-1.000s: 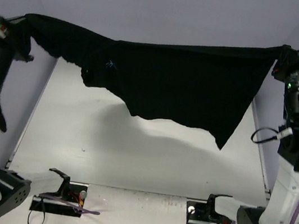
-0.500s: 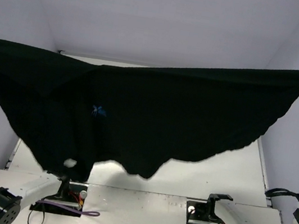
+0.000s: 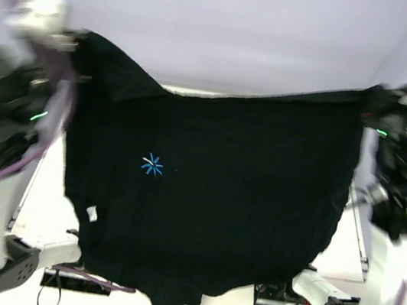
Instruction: Fold and stack the t-shirts
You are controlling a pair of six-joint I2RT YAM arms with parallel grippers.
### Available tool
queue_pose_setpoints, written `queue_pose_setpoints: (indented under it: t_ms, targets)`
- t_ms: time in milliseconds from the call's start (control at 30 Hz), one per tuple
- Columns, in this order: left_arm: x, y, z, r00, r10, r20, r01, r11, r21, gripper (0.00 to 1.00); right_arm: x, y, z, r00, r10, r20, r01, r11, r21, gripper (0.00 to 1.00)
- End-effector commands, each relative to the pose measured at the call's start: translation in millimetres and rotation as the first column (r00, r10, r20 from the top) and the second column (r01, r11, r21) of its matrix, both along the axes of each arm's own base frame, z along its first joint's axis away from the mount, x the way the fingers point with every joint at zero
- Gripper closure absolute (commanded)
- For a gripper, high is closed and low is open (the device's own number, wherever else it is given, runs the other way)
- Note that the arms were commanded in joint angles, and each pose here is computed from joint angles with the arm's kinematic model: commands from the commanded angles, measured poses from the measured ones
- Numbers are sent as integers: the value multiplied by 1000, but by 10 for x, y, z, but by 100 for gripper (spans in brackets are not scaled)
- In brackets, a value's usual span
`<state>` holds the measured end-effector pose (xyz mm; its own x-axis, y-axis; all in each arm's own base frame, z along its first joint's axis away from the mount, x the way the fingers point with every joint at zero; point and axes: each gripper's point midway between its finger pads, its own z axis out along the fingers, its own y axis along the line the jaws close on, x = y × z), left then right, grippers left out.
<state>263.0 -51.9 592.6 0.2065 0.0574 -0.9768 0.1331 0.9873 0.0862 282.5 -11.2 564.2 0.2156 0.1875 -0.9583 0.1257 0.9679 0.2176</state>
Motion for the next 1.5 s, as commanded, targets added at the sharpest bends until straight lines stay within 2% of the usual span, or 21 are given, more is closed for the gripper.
queue_pose_setpoints:
  t_ms: [0,100,167,300,433,500,600,633,667,700,733,767,833,900,1000,1100,1200,1267,1300,1367,1467]
  targets:
    - [1035,-104,-821,979,120,-164,-104,989,101,100,916,5,-1067,963,-56,-263,63,998,18,98]
    - [1498,-133,-1444,946,174,-273,-137,979,150,100,1293,25,-1835,913,-72,-401,87,996,19,99]
    - [1838,-185,-1954,918,198,-344,-141,973,186,100,1492,42,-2124,903,-76,-423,95,995,25,99]
    - [2433,-226,-2763,871,252,-422,-163,958,235,100,2027,95,-3226,803,-80,-591,97,995,-4,100]
    - [2951,-205,-3498,797,284,-533,-194,956,220,100,2518,145,-3706,769,-74,-635,74,997,-27,100]
    - [3215,-229,-3684,775,282,-566,-184,957,224,100,2821,145,-3912,753,-81,-653,66,997,-47,100]
    - [3502,-252,-3582,779,294,-554,-202,954,223,99,3143,54,-4208,735,-84,-673,73,996,-45,98]
    - [3585,-262,-3447,793,293,-534,-210,955,212,93,3217,-24,-4175,743,-86,-664,86,996,-32,87]
    - [3633,-279,-3306,808,282,-517,-208,958,198,83,3266,-55,-4105,754,-81,-652,89,996,-21,69]
    - [3663,-296,-3161,822,268,-502,-203,962,183,71,3303,-66,-4018,767,-73,-638,87,996,-10,48]
    - [3661,-297,-2986,834,258,-487,-218,966,137,52,3316,-25,-3888,781,-54,-622,67,998,-3,41]
    - [3639,-296,-2853,842,249,-479,-226,968,105,39,3314,-9,-3778,792,-47,-608,56,998,-4,38]
    - [3427,-284,-2595,841,234,-489,-236,970,58,25,3232,53,-3568,808,-16,-589,13,1000,-9,29]
    - [3173,-254,-2430,832,228,-506,-260,966,7,24,3064,75,-3426,814,-1,-581,-1,1000,-3,28]
    - [2730,-251,-2793,751,206,-627,-274,962,-12,23,2787,114,-3226,827,18,-563,-5,1000,24,28]
    - [2163,-312,-3078,675,178,-717,-311,949,-58,23,2452,129,-3428,797,23,-603,19,998,64,27]
    - [1694,-442,-3718,559,184,-808,-337,941,-20,23,2128,130,-3801,732,25,-681,41,996,80,28]
    - [1334,-637,-4185,478,219,-851,-305,949,73,23,1885,187,-4094,680,56,-731,33,994,107,28]
    - [1224,-628,-4320,454,255,-853,-305,945,121,23,1818,225,-4152,665,74,-743,32,991,127,29]
    - [981,-849,-4533,423,234,-875,-281,952,119,24,1527,286,-4499,599,92,-795,53,987,154,29]
    - [786,-876,-4805,362,231,-903,-311,943,117,24,1216,428,-4754,551,81,-831,69,987,143,30]
